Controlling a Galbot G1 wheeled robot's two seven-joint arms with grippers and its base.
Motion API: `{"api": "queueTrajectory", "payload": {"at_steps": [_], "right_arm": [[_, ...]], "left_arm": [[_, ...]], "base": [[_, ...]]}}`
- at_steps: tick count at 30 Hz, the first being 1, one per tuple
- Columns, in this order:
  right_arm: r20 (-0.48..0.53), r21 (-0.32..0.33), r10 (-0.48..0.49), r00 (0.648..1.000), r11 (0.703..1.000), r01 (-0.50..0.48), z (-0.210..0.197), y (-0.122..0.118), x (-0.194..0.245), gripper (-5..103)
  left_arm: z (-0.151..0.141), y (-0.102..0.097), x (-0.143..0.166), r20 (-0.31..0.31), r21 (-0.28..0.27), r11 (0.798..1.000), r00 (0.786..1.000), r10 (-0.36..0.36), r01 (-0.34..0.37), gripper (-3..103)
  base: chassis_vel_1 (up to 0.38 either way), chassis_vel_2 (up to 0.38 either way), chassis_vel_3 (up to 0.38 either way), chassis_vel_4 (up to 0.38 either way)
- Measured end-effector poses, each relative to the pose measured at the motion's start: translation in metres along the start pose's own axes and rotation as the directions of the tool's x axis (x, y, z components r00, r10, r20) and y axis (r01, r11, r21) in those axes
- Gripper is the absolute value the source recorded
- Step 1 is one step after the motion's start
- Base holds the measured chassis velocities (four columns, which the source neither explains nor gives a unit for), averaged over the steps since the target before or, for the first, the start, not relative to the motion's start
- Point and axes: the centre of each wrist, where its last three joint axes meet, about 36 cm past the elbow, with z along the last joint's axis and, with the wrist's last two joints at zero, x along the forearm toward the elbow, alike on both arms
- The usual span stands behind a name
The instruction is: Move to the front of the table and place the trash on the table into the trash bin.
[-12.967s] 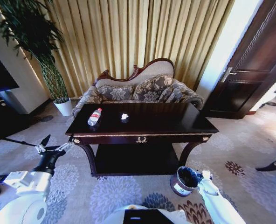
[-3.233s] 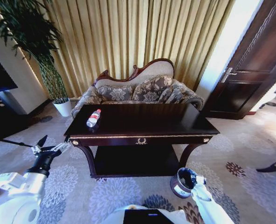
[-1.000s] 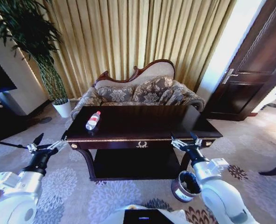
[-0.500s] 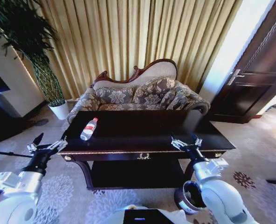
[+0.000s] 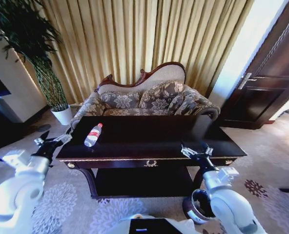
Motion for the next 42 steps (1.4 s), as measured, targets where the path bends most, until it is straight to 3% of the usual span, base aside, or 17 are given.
{"api": "queueTrajectory", "payload": {"at_steps": [7, 13, 17, 23, 34, 42], "right_arm": [[-0.015, 0.002, 0.025, 1.0, 1.0, -0.025, 0.011, -0.005, -0.006, 100], [-0.032, 0.002, 0.049, 0.998, 0.999, -0.049, 0.021, -0.01, -0.01, 100], [-0.052, 0.003, 0.072, 0.996, 0.997, -0.072, 0.034, -0.013, -0.013, 100], [-0.059, 0.001, 0.071, 0.996, 0.997, -0.071, 0.04, -0.012, -0.017, 100], [-0.061, 0.009, 0.091, 0.994, 0.996, -0.09, 0.045, -0.019, -0.017, 100], [-0.06, 0.022, 0.106, 0.993, 0.994, -0.105, 0.051, -0.021, -0.018, 100]], "left_arm": [[-0.027, 0.003, -0.046, -0.101, -0.014, 0.996, 0.991, 0.089, -0.091, 100], [-0.033, 0.006, -0.064, -0.14, -0.041, 0.993, 0.984, 0.107, -0.114, 100], [-0.025, 0.021, -0.085, -0.19, -0.027, 0.985, 0.968, 0.164, -0.172, 100], [-0.008, 0.019, -0.105, -0.239, -0.024, 0.969, 0.943, 0.233, -0.246, 100], [0.013, -0.005, -0.122, -0.271, -0.02, 0.958, 0.924, 0.269, -0.285, 100], [0.03, -0.008, -0.121, -0.305, -0.018, 0.96, 0.916, 0.262, -0.28, 100]], "base": [[0.0, 0.0, 0.0, 0.0], [0.0, 0.0, 0.0, 0.0], [0.0, 0.0, 0.0, 0.0], [0.0, 0.0, 0.0, 0.0], [0.0, 0.0, 0.0, 0.0], [0.0, 0.0, 0.0, 0.0]]}}
